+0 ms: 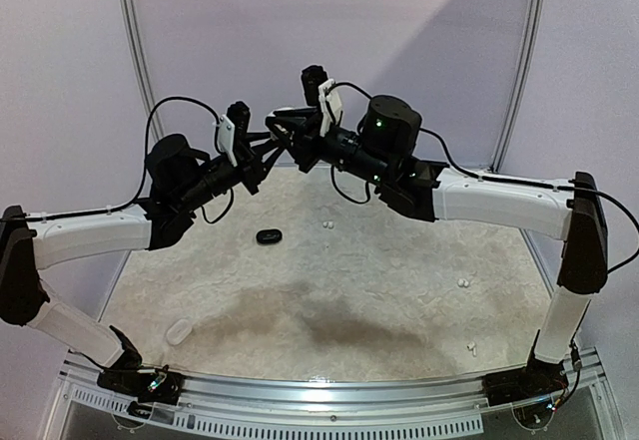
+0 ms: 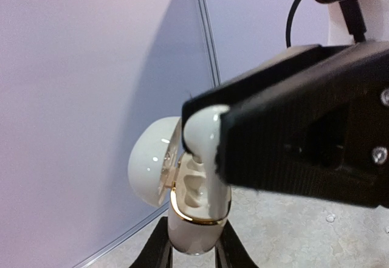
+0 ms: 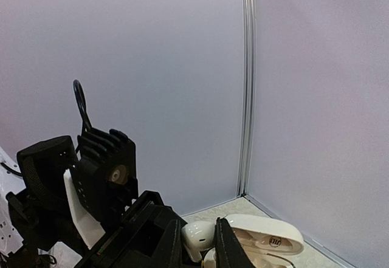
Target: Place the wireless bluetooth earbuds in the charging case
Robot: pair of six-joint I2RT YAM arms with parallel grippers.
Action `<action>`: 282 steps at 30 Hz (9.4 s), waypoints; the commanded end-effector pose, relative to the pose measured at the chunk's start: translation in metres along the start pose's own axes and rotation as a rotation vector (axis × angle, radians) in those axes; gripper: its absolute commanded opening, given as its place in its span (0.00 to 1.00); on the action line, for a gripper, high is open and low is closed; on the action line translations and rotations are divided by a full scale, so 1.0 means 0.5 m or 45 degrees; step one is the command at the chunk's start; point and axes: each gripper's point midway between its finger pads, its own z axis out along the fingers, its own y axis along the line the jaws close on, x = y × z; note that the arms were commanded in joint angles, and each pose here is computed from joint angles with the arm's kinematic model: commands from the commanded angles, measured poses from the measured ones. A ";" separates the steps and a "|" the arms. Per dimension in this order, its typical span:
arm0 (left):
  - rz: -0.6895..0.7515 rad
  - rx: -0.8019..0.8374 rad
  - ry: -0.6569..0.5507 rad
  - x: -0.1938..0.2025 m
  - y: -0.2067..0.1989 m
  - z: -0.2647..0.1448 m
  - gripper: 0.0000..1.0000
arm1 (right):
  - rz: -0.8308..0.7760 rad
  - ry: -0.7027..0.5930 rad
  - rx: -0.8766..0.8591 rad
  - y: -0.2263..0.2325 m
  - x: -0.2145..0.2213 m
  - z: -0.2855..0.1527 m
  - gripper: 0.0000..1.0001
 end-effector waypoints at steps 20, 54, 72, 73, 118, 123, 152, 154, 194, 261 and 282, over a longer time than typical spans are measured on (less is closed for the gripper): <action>0.004 0.016 -0.072 -0.035 -0.006 0.001 0.00 | -0.006 -0.022 0.071 -0.019 -0.007 -0.006 0.00; 0.010 0.007 -0.077 -0.037 -0.004 0.000 0.00 | 0.006 0.139 0.130 -0.039 0.097 -0.002 0.25; -0.043 0.055 -0.045 -0.027 -0.017 0.002 0.00 | -0.048 0.184 0.148 -0.045 0.090 0.014 0.23; -0.049 0.058 -0.044 -0.027 -0.017 0.002 0.00 | -0.047 0.194 0.147 -0.045 0.094 0.015 0.23; -0.314 -0.045 0.114 0.028 0.012 -0.009 0.00 | 0.337 0.571 0.659 -0.273 -0.113 -0.191 0.54; -0.312 -0.033 0.114 0.029 0.006 -0.010 0.00 | 0.611 1.090 1.246 -0.408 0.110 -0.436 0.52; -0.276 0.036 0.114 0.027 -0.020 -0.009 0.00 | 0.873 2.320 1.082 -0.038 0.560 -0.920 0.50; -0.275 0.040 0.112 0.026 -0.023 -0.011 0.00 | 0.879 2.338 1.063 -0.028 0.576 -0.936 0.48; -0.245 0.048 0.108 0.023 -0.026 -0.022 0.00 | 0.883 2.457 1.158 -0.001 0.605 -1.023 0.24; -0.049 0.119 -0.066 -0.049 -0.047 -0.012 0.00 | -0.324 0.463 0.323 -0.037 -0.003 -0.064 0.00; -0.054 0.129 -0.065 -0.050 -0.050 -0.012 0.00 | -0.441 0.552 0.401 -0.066 0.031 -0.055 0.00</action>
